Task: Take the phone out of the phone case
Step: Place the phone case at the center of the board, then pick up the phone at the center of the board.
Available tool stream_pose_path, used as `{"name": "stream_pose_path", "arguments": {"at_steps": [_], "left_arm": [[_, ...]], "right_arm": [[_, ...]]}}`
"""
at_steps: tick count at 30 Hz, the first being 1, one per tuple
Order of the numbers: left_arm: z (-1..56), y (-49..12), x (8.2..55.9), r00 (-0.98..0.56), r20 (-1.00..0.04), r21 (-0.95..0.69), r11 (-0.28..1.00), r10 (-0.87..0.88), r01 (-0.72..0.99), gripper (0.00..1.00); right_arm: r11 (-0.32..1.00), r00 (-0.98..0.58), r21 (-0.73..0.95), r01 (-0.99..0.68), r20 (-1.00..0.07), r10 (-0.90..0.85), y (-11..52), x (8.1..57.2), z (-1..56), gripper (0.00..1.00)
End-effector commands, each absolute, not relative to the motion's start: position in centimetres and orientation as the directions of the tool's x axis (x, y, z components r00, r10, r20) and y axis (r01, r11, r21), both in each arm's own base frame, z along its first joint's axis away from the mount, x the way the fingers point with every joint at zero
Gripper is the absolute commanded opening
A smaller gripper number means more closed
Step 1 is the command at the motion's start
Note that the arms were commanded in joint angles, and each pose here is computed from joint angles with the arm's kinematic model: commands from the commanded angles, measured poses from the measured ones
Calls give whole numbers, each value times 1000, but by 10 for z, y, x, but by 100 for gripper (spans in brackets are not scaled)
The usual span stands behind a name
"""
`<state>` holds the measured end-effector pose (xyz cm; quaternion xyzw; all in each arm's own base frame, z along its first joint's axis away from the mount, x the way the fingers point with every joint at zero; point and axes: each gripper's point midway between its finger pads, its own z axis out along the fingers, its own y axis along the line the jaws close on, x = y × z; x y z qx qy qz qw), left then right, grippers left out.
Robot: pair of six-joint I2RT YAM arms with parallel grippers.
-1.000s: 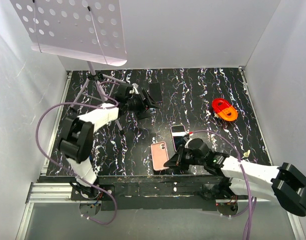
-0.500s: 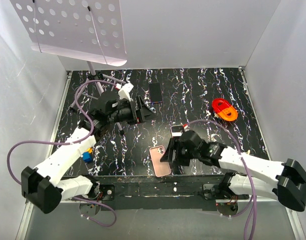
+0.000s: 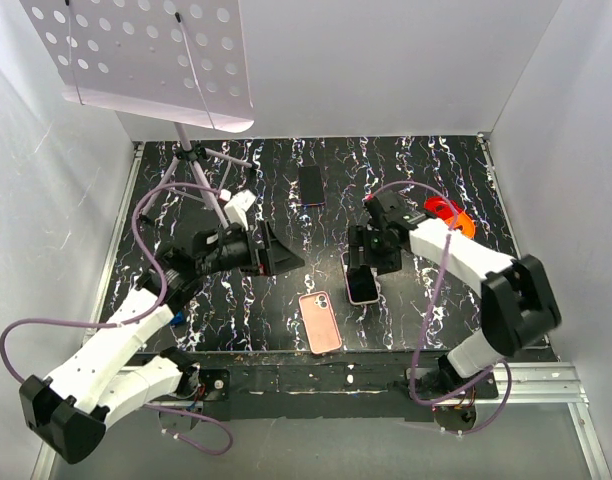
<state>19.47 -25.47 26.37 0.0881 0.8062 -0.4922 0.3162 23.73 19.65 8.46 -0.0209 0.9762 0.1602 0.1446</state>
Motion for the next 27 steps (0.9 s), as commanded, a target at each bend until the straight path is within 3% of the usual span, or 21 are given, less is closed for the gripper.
{"name": "stream_pose_path", "arguments": {"at_steps": [1,7,20,27], "left_arm": [[264,-247,175,-782,-601,-744,475,-167,470,93],[266,-242,162,-783,-599,-751,459,-168,475,95],[269,-243,164,-780,-605,-743,462,-157,484,96],[267,-244,169,-786,-596,-745,477,-164,466,96]], "right_arm": [[928,-944,257,-268,-264,-199,201,247,72,86],[935,-944,213,-285,-229,-236,205,263,57,87],[954,-967,173,-246,-106,-231,215,253,22,88],[985,-991,-111,-134,-14,-136,185,238,-2,89]]}}
